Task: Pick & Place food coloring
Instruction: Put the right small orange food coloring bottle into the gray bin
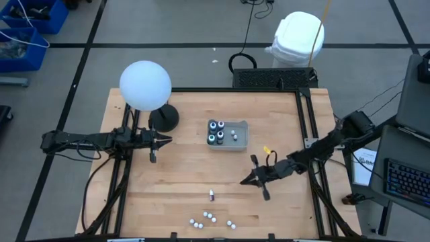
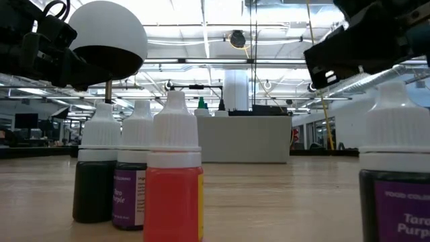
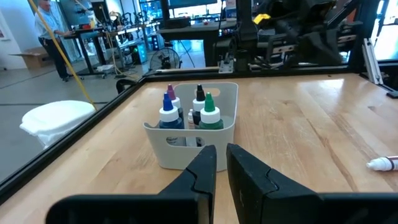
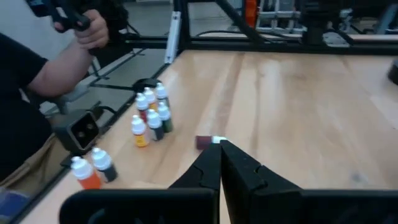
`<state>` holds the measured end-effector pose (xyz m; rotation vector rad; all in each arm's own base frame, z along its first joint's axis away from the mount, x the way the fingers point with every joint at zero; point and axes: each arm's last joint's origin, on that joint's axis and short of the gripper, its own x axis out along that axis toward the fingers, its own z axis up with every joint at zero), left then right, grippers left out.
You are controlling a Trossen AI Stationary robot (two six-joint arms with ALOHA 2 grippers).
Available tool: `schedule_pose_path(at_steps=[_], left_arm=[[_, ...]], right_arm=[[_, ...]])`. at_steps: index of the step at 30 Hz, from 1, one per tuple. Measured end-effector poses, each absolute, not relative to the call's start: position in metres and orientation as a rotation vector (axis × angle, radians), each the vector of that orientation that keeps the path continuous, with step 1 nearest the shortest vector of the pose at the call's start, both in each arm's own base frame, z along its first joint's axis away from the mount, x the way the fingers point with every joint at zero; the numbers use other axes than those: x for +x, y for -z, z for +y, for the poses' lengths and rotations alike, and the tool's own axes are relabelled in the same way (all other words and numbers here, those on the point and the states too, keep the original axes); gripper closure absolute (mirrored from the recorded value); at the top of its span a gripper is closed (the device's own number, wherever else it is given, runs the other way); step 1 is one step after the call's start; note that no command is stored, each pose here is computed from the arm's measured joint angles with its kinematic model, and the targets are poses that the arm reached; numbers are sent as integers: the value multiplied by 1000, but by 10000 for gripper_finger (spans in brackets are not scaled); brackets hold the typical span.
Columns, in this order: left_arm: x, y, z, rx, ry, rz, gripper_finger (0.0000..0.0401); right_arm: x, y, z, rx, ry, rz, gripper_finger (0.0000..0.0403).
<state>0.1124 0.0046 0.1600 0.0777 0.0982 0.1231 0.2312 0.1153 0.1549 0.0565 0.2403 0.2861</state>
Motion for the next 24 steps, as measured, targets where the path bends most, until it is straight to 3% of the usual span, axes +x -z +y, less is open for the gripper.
schedule_pose_path(at_steps=[19, 24], left_arm=[[112, -160, 5, 78, -123, 97, 354], [112, -160, 5, 78, -123, 98, 354]], right_arm=[[240, -178, 158, 0, -408, 197, 403], [252, -187, 171, -21, -413, 283, 403]])
